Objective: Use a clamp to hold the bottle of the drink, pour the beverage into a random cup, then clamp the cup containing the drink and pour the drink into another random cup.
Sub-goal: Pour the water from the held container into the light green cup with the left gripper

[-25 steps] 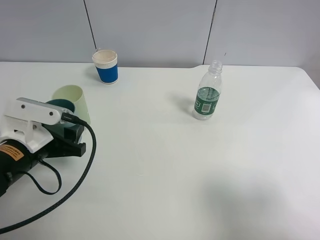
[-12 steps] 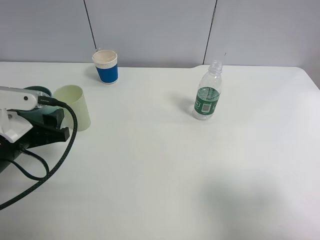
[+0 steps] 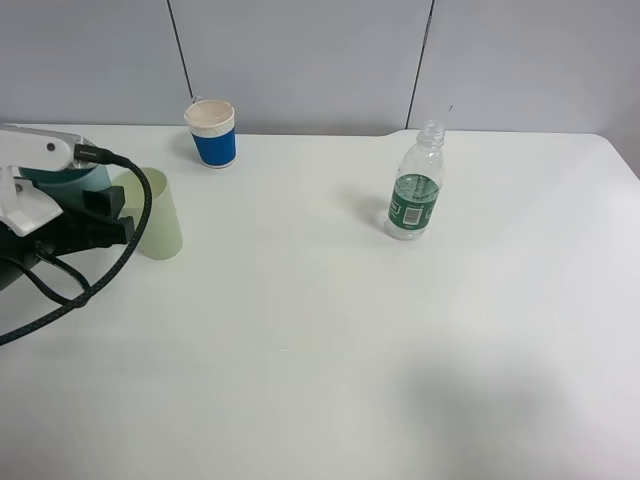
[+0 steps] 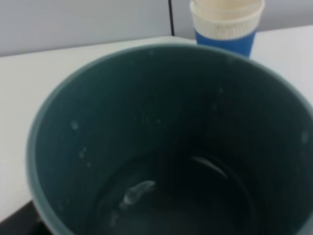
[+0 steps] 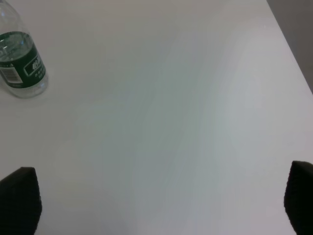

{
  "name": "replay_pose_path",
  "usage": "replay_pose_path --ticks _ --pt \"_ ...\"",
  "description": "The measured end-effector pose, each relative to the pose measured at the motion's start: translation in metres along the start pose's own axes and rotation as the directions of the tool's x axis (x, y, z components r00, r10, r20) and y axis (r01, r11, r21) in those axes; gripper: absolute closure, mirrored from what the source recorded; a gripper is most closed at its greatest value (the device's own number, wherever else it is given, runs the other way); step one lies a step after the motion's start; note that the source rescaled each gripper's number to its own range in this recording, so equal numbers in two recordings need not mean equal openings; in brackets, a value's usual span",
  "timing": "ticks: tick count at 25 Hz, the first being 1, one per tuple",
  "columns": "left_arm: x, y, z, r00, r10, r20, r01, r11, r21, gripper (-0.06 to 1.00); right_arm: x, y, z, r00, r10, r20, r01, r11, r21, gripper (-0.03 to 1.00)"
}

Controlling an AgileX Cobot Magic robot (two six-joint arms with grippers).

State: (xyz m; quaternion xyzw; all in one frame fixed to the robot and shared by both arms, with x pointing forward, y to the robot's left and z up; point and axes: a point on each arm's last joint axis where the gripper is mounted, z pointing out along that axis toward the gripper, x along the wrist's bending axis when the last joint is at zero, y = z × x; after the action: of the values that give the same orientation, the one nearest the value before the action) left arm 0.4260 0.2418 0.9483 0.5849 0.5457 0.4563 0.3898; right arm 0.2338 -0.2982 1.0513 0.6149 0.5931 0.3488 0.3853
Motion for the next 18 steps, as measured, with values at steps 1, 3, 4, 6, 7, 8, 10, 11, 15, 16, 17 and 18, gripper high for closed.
replay_pose_path --ticks 1,3,4,6,7,8,10,11,15,16,17,18 --pt "0.002 0.001 0.001 1.0 -0.003 -0.008 0.003 1.0 -0.003 0.91 0.0 0.0 0.0 1.0 0.0 0.0 0.0 1.0 0.0 -0.03" --pt "0.005 0.004 0.003 1.0 -0.003 -0.017 0.002 1.0 -0.015 0.91 0.0 0.0 0.0 1.0 0.0 0.0 0.0 1.0 0.0 -0.03" --pt "0.006 0.005 0.004 1.0 0.002 -0.019 -0.002 1.0 -0.019 0.91 0.0 0.0 0.0 1.0 0.0 0.0 0.0 1.0 0.0 -0.03" --pt "0.01 0.005 0.005 1.0 0.007 -0.029 -0.008 1.0 -0.021 0.91 0.0 0.0 0.0 1.0 0.0 0.0 0.0 1.0 0.0 -0.03" --pt "0.011 0.005 0.005 0.999 0.008 -0.035 -0.009 1.0 -0.021 0.91 0.0 0.0 0.0 1.0 0.0 0.0 0.0 1.0 0.0 -0.03" --pt "0.013 0.005 0.006 0.999 0.009 -0.045 -0.01 1.0 -0.019 0.91 0.0 0.0 0.0 1.0 0.0 0.0 0.0 1.0 0.0 -0.03" --pt "0.017 0.005 0.007 0.997 0.029 -0.066 -0.03 0.999 -0.016 0.91 0.0 0.0 0.0 1.0 0.0 0.0 0.0 1.0 0.0 -0.03" --pt "0.019 0.005 0.007 0.996 0.04 -0.075 -0.041 0.999 -0.013 0.91 0.0 0.0 0.0 1.0 0.0 0.0 0.0 1.0 0.0 -0.03" --pt "0.03 0.004 0.01 0.988 0.085 -0.127 -0.086 0.996 0.001 0.91 0.0 0.0 0.0 1.0 0.0 0.0 0.0 1.0 0.0 -0.03" --pt "0.033 0.004 0.01 0.986 0.088 -0.139 -0.089 0.996 0.004 0.91 0.0 0.0 0.0 1.0 0.0 0.0 0.0 1.0 0.0 -0.03" --pt "0.036 0.004 0.011 0.984 0.092 -0.15 -0.092 0.996 0.005 0.91 0.0 0.0 0.0 1.0 0.0 0.0 0.0 1.0 0.0 -0.03" --pt "0.038 0.004 0.012 0.983 0.095 -0.155 -0.095 0.995 0.005 0.91 0.0 0.0 0.0 1.0 0.0 0.0 0.0 1.0 0.0 -0.03"
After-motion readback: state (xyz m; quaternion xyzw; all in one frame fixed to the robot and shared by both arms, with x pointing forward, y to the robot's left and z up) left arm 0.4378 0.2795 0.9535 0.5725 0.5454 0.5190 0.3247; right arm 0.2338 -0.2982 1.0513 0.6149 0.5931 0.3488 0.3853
